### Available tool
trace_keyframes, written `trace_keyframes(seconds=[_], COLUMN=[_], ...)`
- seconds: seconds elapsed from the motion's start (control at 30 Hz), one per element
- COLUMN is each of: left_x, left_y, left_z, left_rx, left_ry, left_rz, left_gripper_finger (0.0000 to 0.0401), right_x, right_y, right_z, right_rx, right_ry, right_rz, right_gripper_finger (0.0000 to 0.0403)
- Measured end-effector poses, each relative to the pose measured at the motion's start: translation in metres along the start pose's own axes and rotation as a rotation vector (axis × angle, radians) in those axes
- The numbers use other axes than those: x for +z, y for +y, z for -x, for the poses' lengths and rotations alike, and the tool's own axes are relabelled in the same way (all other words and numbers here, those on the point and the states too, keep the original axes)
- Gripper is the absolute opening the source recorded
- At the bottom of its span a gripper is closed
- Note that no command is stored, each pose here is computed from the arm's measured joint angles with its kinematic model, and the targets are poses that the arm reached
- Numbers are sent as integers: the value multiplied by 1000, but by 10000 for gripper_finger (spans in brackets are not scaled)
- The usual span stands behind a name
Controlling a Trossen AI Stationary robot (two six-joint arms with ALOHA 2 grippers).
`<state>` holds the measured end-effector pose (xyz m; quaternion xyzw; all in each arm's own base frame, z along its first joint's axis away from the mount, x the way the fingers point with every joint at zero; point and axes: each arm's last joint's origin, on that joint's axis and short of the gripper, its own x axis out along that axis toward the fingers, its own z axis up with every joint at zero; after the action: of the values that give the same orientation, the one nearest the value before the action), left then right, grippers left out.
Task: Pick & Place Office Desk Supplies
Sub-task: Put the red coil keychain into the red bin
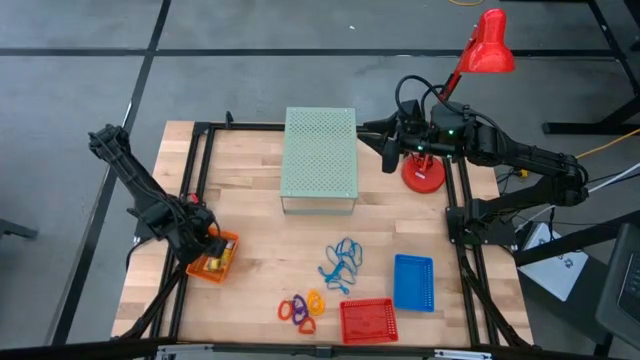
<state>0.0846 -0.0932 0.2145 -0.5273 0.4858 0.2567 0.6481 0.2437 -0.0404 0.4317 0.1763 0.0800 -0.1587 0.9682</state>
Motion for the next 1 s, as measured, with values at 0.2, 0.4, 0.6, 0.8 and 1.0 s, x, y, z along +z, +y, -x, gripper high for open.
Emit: trace_keyframes(seconds=[0.2,0.4,0.6,0.8,1.0], left_x=[8,14,26,42,51], left_y=[-27,-61,-100,-122,-141], left_z=[38,79,93,71,15], left_rx=[-309,-540,-688,-657,-422], left_ry=[-339,-601,-727,-596,-282], left_rz=[-102,-246,-431,-575,-717], left_gripper_finger=[210,202,191,178,166], right_x=[6,24,32,31,31], right_y=[3,12,16,17,18], right_z=[0,4,7,7,8], right_rx=[56,189,273,307,348], right_ry=[-56,-227,-306,-286,-270], right_rz=[-8,-17,13,-13,-12], right_gripper_finger=[206,206,206,206,206])
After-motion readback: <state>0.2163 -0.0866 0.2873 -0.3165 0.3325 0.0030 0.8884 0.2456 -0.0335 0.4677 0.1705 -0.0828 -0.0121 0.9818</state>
